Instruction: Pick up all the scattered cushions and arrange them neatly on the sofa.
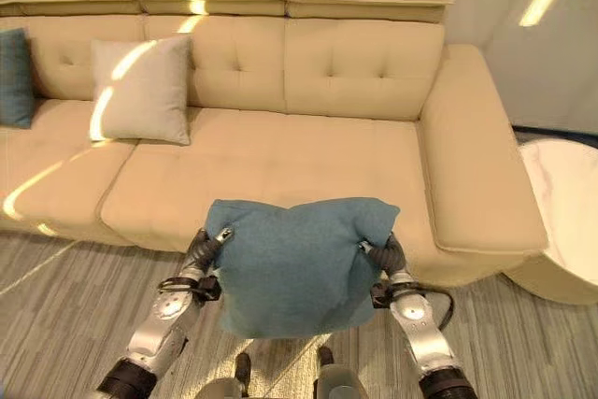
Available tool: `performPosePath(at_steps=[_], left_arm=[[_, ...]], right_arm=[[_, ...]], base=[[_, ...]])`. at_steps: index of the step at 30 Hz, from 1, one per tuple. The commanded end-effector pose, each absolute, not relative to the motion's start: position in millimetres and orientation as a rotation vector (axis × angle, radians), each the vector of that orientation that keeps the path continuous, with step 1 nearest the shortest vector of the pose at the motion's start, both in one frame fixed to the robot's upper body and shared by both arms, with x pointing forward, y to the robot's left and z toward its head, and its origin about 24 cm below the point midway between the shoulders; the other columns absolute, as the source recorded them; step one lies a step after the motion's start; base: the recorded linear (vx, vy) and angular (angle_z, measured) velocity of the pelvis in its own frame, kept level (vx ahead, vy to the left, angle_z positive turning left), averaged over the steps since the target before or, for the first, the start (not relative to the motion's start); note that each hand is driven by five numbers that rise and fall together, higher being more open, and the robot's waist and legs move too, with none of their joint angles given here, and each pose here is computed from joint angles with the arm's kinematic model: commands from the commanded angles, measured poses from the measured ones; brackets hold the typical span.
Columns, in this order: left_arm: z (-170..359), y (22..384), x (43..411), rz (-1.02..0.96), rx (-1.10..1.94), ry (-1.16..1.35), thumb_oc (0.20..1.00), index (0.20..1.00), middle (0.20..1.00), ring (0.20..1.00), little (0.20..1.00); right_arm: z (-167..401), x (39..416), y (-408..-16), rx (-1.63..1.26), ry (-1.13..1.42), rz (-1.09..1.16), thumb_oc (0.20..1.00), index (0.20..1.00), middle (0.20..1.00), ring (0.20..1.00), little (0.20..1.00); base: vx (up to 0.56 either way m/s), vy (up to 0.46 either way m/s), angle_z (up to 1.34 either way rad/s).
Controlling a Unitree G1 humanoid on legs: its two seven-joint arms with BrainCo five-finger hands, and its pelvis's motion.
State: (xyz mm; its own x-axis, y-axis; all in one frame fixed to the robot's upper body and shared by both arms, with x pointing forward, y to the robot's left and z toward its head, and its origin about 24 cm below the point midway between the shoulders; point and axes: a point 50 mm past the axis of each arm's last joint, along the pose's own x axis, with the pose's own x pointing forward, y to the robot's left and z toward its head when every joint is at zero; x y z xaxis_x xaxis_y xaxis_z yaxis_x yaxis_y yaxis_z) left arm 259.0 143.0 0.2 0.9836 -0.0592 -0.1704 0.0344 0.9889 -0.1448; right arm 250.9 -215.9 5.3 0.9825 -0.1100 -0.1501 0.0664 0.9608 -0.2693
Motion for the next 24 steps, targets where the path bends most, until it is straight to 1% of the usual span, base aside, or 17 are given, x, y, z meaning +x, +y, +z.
performPosePath(at_steps=[1,4,9,15,17,24], left_arm=[[39.0,149.7,274.9,-0.058,-0.163,-0.019,0.2,0.2,0.2,0.2,0.2],[41.1,147.5,277.6,-0.069,-0.144,-0.022,0.2,0.2,0.2,0.2,0.2],[42.2,150.6,275.7,-0.059,-0.147,-0.028,0.2,0.2,0.2,0.2,0.2],[43.2,158.4,271.8,-0.055,-0.137,-0.033,0.2,0.2,0.2,0.2,0.2],[42.7,170.0,268.0,-0.026,-0.129,-0.031,0.2,0.2,0.2,0.2,0.2],[43.9,183.1,263.0,0.004,-0.124,-0.044,0.2,0.2,0.2,0.2,0.2]], right_arm=[[52.9,260.9,-209.3,-0.2,-0.102,-0.098,0.2,0.2,0.2,0.2,0.2],[55.6,262.6,-211.7,-0.202,-0.11,-0.115,0.2,0.2,0.2,0.2,0.2],[54.5,261.7,-210.7,-0.195,-0.103,-0.12,0.2,0.2,0.2,0.2,0.2],[54.1,262.9,-205.6,-0.191,-0.101,-0.098,0.2,0.2,0.2,0.2,0.2],[55.9,266.9,-199.7,-0.192,-0.108,-0.067,0.2,0.2,0.2,0.2,0.2],[59.3,271.6,-193.5,-0.192,-0.12,-0.025,0.2,0.2,0.2,0.2,0.2]], base=[[0.15,-0.042,0.23],[0.17,0.025,0.32],[0.24,0.108,-0.15],[0.23,0.175,-0.46],[0.16,0.175,-0.54],[0.16,0.099,-0.5]])
